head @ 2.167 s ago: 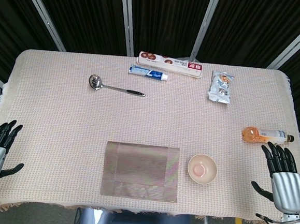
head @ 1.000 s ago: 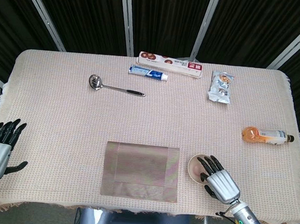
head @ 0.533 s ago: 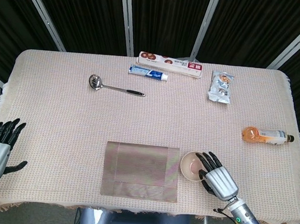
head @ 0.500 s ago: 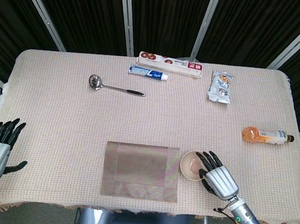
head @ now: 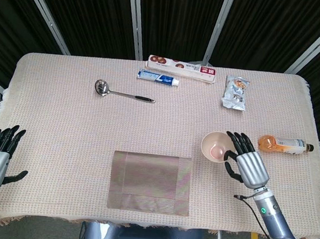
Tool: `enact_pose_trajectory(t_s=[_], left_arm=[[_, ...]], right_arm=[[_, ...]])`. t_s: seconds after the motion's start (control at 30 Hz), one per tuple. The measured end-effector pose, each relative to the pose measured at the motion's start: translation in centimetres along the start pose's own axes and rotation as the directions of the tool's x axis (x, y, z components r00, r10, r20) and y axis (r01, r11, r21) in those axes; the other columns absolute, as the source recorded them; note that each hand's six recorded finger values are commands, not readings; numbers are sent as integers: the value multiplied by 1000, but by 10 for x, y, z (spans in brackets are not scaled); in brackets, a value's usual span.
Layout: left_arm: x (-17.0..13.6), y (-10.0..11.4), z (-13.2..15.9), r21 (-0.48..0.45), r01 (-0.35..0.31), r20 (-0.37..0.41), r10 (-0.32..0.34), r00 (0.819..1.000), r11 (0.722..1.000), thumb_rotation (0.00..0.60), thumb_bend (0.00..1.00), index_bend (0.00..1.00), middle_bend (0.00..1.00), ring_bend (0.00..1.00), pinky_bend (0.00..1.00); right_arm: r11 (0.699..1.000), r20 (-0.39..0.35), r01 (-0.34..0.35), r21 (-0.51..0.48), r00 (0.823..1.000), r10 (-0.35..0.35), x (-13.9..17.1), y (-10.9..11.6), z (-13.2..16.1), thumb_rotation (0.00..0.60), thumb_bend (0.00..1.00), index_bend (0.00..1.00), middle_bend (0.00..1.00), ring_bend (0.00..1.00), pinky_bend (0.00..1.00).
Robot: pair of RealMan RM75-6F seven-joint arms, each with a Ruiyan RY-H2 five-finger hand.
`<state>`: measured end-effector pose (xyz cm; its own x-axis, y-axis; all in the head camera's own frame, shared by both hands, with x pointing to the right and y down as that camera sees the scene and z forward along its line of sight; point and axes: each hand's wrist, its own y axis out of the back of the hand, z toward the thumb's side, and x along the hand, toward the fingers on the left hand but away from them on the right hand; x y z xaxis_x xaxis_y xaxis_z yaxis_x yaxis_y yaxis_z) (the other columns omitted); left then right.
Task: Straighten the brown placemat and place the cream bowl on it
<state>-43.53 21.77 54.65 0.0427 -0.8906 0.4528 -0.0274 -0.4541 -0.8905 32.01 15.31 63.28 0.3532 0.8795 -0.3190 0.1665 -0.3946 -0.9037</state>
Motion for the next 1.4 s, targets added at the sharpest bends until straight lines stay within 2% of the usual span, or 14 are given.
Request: enact_pose_trajectory(t_s=[0.2,0.4,0.6,0.63,0.7,0.73,0.77,0.8,0.87,0.9,0.97,1.13,1.23,1.4], left_arm=[[3,-1,-1,4,0,-12,0,1000,1000,600,0,0,0,0,0],[6,-5,-5,14,9,-33,-8,999,1000,600,0,0,0,0,0],[6,-5,-11,16,7,-57,-6,998,1000,600,0,0,0,0,0],[6,-4,-12,15,5,-60,-4,998,1000,600,0,0,0,0,0],[6,-3,-13,15,2,-64,-1,998,1000,600,0,0,0,0,0],[6,-3,-13,15,2,-64,-1,998,1000,600,0,0,0,0,0],[5,-3,-13,14,2,-63,-2,998,1000,600,0,0,0,0,0],[5,-3,-13,14,3,-62,-2,998,1000,600,0,0,0,0,0],[5,-3,-12,15,4,-56,-3,998,1000,600,0,0,0,0,0],[5,-3,-12,14,4,-55,-4,998,1000,600,0,0,0,0,0],[5,-3,-11,8,3,-51,-2,999,1000,600,0,0,0,0,0],[6,0,-8,-5,-11,-30,11,999,1000,600,0,0,0,0,0],[5,2,-3,-10,-15,-4,15,1000,1000,600,0,0,0,0,0],[0,0,14,-2,-16,84,16,996,1000,600,0,0,0,0,0]], right_arm=[[999,58,6,43,998,-9,-43,10,-20,600,509,768,21,0,0],[996,127,-47,71,991,38,-76,0,-39,600,510,768,22,0,0],[993,173,-91,81,982,75,-91,-16,-48,600,510,766,23,0,0],[992,178,-98,84,981,82,-91,-19,-49,600,511,740,23,0,0],[990,187,-113,87,978,95,-90,-25,-51,600,500,570,19,0,0],[989,190,-118,89,977,100,-90,-28,-52,600,465,411,13,0,0],[988,192,-124,89,976,105,-89,-31,-53,600,396,246,7,0,0],[988,194,-127,92,975,108,-88,-32,-54,600,302,130,2,0,0],[985,191,-137,104,975,116,-86,-35,-55,600,120,0,0,0,0],[983,188,-145,111,974,123,-84,-36,-56,600,55,0,0,0,0],[978,186,-166,126,972,141,-81,-36,-59,600,13,0,0,0,0],[981,172,-157,116,976,136,-71,-27,-56,600,0,0,0,0,0],[989,160,-118,92,982,102,-61,-14,-52,600,0,0,0,0,0],[998,154,-14,53,988,6,-32,27,-53,600,0,0,0,0,0]])
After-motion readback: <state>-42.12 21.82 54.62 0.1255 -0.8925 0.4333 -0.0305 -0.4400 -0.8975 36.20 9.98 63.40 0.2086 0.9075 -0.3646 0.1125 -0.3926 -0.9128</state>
